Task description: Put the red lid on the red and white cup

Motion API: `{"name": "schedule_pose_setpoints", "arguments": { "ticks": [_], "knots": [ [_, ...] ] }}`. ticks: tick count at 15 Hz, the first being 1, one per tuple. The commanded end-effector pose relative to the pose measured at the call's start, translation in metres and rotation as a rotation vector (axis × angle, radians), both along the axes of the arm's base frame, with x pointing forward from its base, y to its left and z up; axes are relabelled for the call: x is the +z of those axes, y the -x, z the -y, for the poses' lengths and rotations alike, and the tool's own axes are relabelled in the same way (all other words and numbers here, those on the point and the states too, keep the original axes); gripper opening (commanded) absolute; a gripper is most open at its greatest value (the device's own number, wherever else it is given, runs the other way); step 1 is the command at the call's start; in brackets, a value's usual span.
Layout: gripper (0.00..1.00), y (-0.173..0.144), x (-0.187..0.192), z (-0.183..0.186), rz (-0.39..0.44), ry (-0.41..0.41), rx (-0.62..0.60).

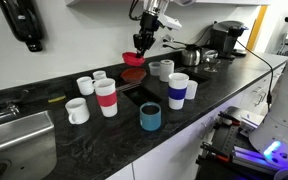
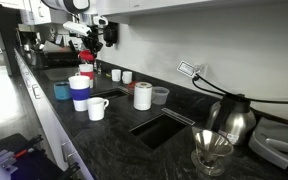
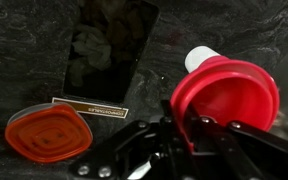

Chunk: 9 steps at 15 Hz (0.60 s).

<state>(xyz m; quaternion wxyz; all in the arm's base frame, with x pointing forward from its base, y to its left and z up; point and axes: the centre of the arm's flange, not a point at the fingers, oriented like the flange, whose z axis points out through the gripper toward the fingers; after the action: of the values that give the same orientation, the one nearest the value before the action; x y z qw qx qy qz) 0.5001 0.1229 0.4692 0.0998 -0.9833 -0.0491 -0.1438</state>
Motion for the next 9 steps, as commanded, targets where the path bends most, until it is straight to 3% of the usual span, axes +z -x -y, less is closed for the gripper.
{"name": "schedule_pose_setpoints", "arguments": {
  "ticks": [1,9],
  "knots": [
    [0.04,-0.003,0.001,-0.003,0.006,0.002,0.014],
    [0.04,-0.04,0.004,-0.089,0.025,0.015,0.236]
  ]
}}
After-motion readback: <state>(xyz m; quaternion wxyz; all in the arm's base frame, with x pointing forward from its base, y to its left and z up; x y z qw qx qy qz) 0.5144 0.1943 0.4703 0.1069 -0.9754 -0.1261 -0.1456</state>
